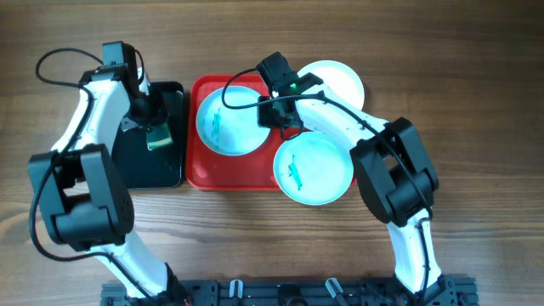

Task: Clean dirty plates on tray and stack at the side
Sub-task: 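Grasp the green sponge with the left gripper and lift it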

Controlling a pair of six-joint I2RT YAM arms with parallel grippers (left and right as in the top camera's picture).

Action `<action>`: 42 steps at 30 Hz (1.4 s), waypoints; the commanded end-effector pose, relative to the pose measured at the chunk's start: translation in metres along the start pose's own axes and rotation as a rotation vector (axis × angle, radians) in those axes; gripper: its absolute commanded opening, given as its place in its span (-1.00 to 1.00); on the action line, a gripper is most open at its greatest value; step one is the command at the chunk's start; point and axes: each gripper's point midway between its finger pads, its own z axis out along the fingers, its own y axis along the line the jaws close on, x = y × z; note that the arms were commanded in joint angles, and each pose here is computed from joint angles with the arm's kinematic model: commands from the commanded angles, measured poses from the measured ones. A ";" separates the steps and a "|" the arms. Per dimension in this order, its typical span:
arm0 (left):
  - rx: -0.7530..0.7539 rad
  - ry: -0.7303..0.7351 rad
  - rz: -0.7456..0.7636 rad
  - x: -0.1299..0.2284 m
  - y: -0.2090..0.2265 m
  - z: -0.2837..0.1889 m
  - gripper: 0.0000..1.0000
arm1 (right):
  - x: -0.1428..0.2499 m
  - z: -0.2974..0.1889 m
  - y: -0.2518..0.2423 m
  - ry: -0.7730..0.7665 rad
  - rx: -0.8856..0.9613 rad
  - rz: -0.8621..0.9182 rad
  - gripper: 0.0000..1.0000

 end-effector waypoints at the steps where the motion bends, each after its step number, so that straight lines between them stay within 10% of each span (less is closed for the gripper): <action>1: -0.057 0.003 0.020 -0.005 0.011 0.011 -0.26 | 0.008 0.008 -0.006 0.032 0.022 -0.023 -0.91; 14: -0.030 0.051 0.151 0.000 0.006 0.043 -0.49 | 0.008 0.008 -0.006 0.028 0.025 -0.023 -0.92; 17: 0.002 0.070 0.150 0.005 0.001 0.045 -0.92 | 0.007 0.008 -0.007 0.027 0.029 -0.023 -0.91; 42: 0.216 -0.043 0.203 -0.004 -0.056 -0.049 -0.92 | 0.018 0.003 -0.001 0.137 -0.122 -0.088 -0.91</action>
